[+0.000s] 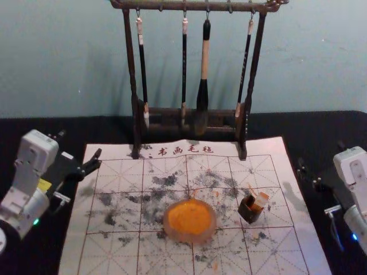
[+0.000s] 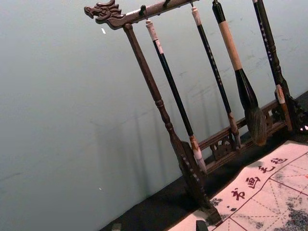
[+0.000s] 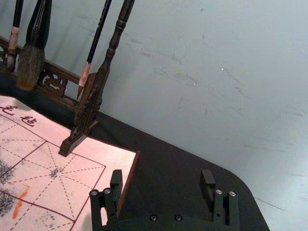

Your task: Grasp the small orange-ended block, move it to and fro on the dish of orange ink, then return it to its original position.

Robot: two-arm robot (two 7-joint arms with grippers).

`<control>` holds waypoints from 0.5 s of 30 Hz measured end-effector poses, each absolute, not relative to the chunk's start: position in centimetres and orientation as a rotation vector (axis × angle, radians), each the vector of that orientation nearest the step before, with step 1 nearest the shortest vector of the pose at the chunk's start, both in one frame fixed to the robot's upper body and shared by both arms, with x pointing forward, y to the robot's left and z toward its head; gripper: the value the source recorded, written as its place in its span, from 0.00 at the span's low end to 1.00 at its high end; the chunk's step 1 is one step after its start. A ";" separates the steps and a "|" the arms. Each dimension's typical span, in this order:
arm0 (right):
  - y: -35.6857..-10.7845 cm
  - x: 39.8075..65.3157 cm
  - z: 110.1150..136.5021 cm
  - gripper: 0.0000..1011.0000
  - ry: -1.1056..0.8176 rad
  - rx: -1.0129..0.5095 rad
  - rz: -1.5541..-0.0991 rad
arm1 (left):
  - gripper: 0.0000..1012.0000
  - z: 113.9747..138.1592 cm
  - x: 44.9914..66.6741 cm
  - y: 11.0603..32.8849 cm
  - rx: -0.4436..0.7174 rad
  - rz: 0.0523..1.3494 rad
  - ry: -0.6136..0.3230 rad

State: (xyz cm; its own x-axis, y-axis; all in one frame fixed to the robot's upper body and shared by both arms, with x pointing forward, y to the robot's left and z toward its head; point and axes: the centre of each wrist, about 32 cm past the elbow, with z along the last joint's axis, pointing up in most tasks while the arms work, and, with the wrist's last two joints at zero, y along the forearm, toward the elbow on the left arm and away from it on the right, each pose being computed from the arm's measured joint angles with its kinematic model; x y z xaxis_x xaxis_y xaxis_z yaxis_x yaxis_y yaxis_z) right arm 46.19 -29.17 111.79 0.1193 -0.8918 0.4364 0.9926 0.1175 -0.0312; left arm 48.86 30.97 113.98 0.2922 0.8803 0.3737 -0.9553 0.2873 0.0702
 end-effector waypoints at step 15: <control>-29.2 46.2 111.8 0.99 -0.350 -0.352 -1.418 | 0.99 114.0 48.9 31.0 0.304 1.248 -0.285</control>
State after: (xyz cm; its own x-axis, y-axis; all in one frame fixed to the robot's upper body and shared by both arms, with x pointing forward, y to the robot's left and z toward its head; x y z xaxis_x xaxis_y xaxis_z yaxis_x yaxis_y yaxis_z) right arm 46.16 -29.16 111.81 0.1200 -0.8909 0.4381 0.9924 0.1194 -0.0290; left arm 48.86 30.97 113.98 0.2923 0.8803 0.3737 -0.9552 0.2873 0.0703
